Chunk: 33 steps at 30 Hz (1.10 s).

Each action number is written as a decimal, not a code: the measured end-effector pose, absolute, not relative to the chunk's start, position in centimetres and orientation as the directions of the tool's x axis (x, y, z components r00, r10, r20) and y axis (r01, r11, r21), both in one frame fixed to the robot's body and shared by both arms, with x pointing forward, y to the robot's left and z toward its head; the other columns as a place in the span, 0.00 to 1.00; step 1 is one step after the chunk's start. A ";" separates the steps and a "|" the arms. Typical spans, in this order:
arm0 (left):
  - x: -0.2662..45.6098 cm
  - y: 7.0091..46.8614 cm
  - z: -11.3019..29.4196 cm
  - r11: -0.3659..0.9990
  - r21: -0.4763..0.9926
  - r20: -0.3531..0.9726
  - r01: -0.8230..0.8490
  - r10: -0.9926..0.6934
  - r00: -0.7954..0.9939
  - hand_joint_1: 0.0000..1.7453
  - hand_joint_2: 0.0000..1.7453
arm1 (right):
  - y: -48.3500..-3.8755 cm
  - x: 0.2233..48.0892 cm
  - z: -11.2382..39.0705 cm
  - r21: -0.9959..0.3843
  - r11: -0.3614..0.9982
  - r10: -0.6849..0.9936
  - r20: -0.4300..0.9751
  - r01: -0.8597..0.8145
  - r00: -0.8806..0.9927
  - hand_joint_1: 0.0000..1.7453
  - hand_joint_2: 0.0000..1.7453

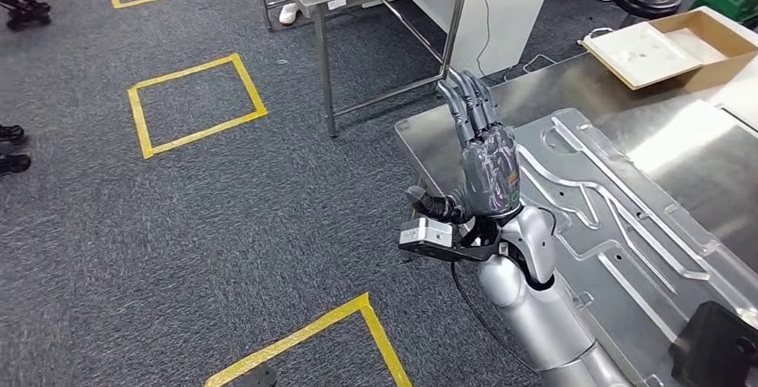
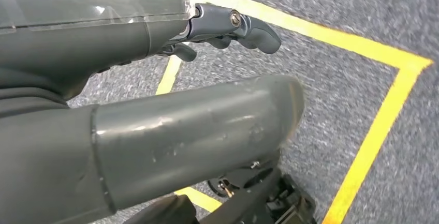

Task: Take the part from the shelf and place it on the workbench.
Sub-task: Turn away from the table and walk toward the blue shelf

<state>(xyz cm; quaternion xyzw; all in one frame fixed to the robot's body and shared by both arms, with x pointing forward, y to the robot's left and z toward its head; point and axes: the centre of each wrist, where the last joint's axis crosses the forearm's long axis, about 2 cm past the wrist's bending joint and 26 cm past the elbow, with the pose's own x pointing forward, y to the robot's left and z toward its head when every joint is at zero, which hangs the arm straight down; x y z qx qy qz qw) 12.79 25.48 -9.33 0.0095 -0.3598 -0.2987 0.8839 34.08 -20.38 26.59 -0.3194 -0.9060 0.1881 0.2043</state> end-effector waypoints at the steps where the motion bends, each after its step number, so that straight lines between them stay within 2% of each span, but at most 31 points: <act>1: 12.8 25.5 -9.3 0.822 0.232 0.630 0.521 -0.535 0.563 0.00 0.00 | -20.4 34.1 26.6 -0.471 0.725 0.656 0.250 0.503 -0.712 0.00 0.00; 33: 12.1 26.7 -9.6 0.817 0.248 0.611 0.520 -0.549 0.571 0.00 0.00 | -20.3 33.2 24.8 -0.475 0.716 0.671 0.267 0.511 -0.692 0.00 0.00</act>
